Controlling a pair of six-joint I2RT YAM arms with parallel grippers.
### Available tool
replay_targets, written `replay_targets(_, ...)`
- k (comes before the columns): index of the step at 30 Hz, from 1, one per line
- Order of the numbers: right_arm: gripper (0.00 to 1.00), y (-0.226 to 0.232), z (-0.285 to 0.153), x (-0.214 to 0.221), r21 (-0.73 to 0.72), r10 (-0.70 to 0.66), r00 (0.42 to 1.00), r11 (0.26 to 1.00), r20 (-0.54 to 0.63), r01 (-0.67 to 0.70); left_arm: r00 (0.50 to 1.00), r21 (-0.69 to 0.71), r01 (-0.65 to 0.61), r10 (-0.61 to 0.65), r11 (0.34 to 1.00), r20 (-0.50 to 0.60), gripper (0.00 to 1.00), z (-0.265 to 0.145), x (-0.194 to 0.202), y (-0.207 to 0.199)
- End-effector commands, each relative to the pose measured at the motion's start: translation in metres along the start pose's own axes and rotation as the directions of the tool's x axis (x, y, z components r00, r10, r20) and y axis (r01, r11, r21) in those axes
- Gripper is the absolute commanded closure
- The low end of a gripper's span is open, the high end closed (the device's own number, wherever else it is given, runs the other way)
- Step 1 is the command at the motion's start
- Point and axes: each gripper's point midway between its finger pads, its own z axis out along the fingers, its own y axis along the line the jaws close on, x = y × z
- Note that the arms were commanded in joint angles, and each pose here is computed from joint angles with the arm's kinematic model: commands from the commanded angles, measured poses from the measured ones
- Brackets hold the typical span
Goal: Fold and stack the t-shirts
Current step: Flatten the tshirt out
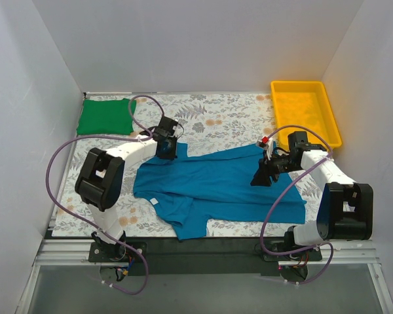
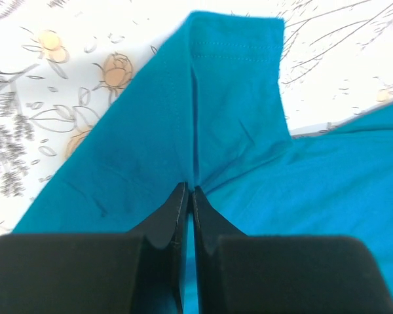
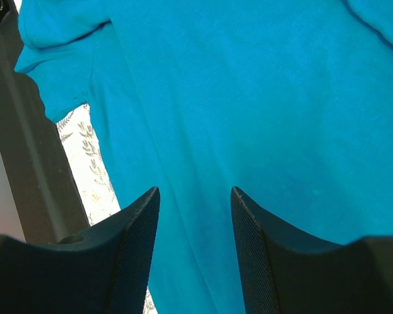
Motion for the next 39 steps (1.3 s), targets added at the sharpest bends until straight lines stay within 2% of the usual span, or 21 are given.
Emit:
replay_targets(1,0.46,-0.005,-0.001,-0.003,0.018,-0.026,1.0,1.0,0.004,0.026,0.992,0.009,0.019,-0.02,1.0,0.123,1.0,-0.038,-0.032,-0.001)
replay_targets(4,0.46,-0.018,-0.004,-0.007,0.065,-0.041,0.999,0.997,-0.017,0.042,0.987,0.011,0.022,-0.023,1.0,0.161,1.0,-0.051,-0.039,0.0)
replay_targets(8,0.46,-0.06,-0.019,-0.028,0.224,-0.018,0.997,0.974,-0.077,0.035,0.983,-0.03,0.033,-0.027,0.999,0.183,1.0,-0.059,-0.033,0.015)
replay_targets(9,0.48,-0.072,-0.026,-0.049,0.267,-0.043,0.997,0.962,-0.063,0.059,0.979,-0.039,0.045,-0.036,0.998,0.2,1.0,-0.064,-0.034,0.021)
replay_targets(11,0.5,-0.093,-0.027,-0.052,0.331,0.023,0.996,0.943,-0.084,0.006,0.975,-0.038,0.078,-0.069,0.996,0.212,1.0,-0.07,-0.03,0.029)
replay_targets(12,0.51,-0.104,-0.028,-0.068,0.369,-0.005,0.997,0.929,-0.078,0.033,0.975,-0.047,0.106,-0.095,0.993,0.201,1.0,-0.066,-0.022,0.04)
replay_targets(14,0.52,-0.129,-0.024,-0.062,0.452,0.053,0.991,0.892,-0.123,0.008,0.971,-0.04,0.141,-0.13,0.989,0.203,1.0,-0.07,-0.016,0.047)
replay_targets(21,0.51,-0.169,0.016,-0.049,0.495,0.079,0.959,0.866,-0.272,0.068,0.957,-0.074,0.202,-0.181,0.977,0.225,1.0,-0.081,0.003,0.081)
replay_targets(23,0.5,-0.179,0.016,-0.056,0.518,0.079,0.959,0.852,-0.274,0.078,0.953,-0.079,0.211,-0.188,0.974,0.239,1.0,-0.085,0.007,0.087)
replay_targets(29,0.5,-0.183,0.041,-0.047,0.484,0.084,0.942,0.871,-0.325,0.089,0.938,-0.103,0.242,-0.206,0.965,0.278,1.0,-0.092,0.014,0.098)
replay_targets(32,0.54,-0.171,0.067,-0.043,0.429,0.056,0.928,0.896,-0.367,0.115,0.931,-0.115,0.257,-0.215,0.959,0.294,1.0,-0.094,0.013,0.104)
replay_targets(35,0.65,-0.155,0.094,-0.049,0.358,0.009,0.92,0.923,-0.392,0.143,0.926,-0.118,0.266,-0.219,0.957,0.308,1.0,-0.095,0.012,0.106)
replay_targets(36,0.72,-0.146,0.107,-0.051,0.322,-0.011,0.913,0.934,-0.407,0.154,0.924,-0.124,0.27,-0.22,0.955,0.312,1.0,-0.095,0.012,0.108)
replay_targets(39,0.78,-0.122,0.131,-0.055,0.234,-0.049,0.906,0.959,-0.42,0.161,0.92,-0.136,0.277,-0.222,0.951,0.323,1.0,-0.095,0.013,0.111)
